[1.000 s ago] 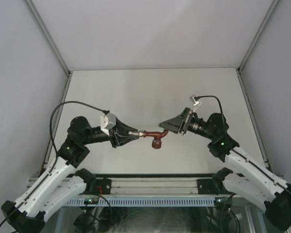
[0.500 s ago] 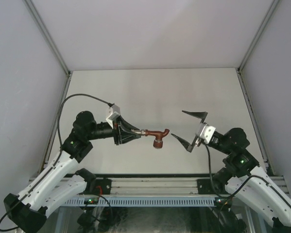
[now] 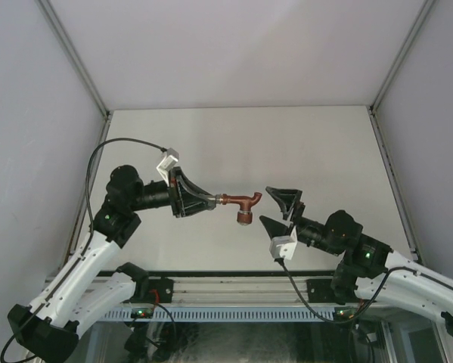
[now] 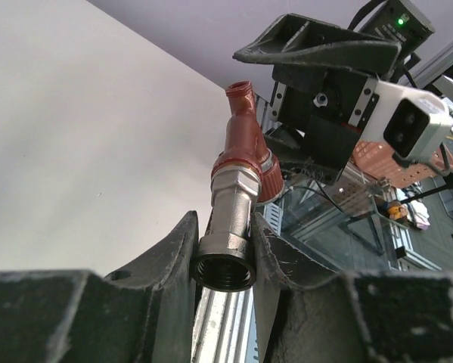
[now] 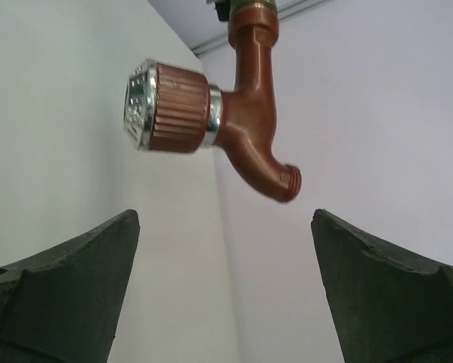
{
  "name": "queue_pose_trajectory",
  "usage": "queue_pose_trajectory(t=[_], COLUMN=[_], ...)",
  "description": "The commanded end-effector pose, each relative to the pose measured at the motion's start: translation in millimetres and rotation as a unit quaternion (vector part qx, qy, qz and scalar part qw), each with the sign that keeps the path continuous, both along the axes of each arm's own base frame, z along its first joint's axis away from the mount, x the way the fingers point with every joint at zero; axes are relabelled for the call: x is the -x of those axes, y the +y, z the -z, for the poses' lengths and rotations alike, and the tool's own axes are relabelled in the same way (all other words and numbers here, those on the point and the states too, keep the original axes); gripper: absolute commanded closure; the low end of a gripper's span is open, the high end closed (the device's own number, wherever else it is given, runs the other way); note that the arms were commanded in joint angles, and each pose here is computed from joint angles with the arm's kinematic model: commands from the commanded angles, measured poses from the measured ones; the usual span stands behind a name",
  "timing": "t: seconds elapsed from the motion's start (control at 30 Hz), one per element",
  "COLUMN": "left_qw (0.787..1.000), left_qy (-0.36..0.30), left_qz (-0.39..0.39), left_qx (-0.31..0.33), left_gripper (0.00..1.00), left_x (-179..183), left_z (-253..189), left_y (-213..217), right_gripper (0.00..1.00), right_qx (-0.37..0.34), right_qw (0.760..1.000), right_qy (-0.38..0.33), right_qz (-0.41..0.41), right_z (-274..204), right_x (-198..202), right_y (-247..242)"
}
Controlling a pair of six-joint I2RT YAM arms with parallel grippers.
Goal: Install the water faucets
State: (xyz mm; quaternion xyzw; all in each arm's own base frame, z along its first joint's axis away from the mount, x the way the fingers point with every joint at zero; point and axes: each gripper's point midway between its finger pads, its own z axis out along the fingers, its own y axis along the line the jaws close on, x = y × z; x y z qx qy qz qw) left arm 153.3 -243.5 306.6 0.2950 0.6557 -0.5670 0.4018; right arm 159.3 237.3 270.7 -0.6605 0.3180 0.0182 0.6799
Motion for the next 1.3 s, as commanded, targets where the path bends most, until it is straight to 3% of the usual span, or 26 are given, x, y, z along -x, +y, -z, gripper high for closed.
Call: queue_pose_trajectory(t=[0.0,0.43,0.53,0.6,0.7,0.87,1.1,1.17,1.27], left_qw=[1.000,0.999,0.999,0.999,0.999,1.000,0.999,0.999,0.998], left_qy=[-0.015,0.001,-0.005,-0.005,-0.003,-0.002,-0.032,-0.040,-0.046], left_qz=[-0.002,-0.014,-0.011,-0.008,-0.009,-0.008,0.028,0.035,0.047], left_qx=[0.020,0.034,0.037,0.035,0.031,0.028,0.016,0.013,0.007], left_gripper=[1.00,1.00,1.00,1.00,1.00,1.00,1.00,1.00,1.00], left_x=[3.4,-5.1,-4.3,-3.2,-4.2,-8.1,-0.1,1.9,5.4], left_z=[-29.3,-32.9,-35.8,-33.5,-27.6,-20.6,-10.9,-7.8,-1.3], left_y=[1.9,-1.6,-1.5,-1.8,-1.8,-3.7,-4.8,-4.6,-4.4], right_gripper=[0.05,0.19,0.29,0.41,0.59,0.73,0.84,0.86,0.96], right_qx=[-0.013,0.002,-0.015,-0.038,-0.081,-0.106,-0.183,-0.213,-0.242], right_qw=[0.994,0.991,0.988,0.989,0.990,0.992,0.979,0.968,0.952], right_qy=[-0.094,-0.135,-0.151,-0.145,-0.114,-0.050,0.067,0.116,0.177], right_qz=[0.051,-0.006,-0.001,0.000,-0.003,-0.042,-0.056,-0.062,-0.067], right_z=[-31.7,-29.7,-37.6,-45.0,-54.9,-50.4,-58.7,-62.6,-68.8], right_x=[-13.9,2.8,0.9,1.1,3.4,18.3,25.6,25.9,21.0], right_y=[1.9,43.0,47.1,48.1,48.2,50.4,42.1,39.1,32.4])
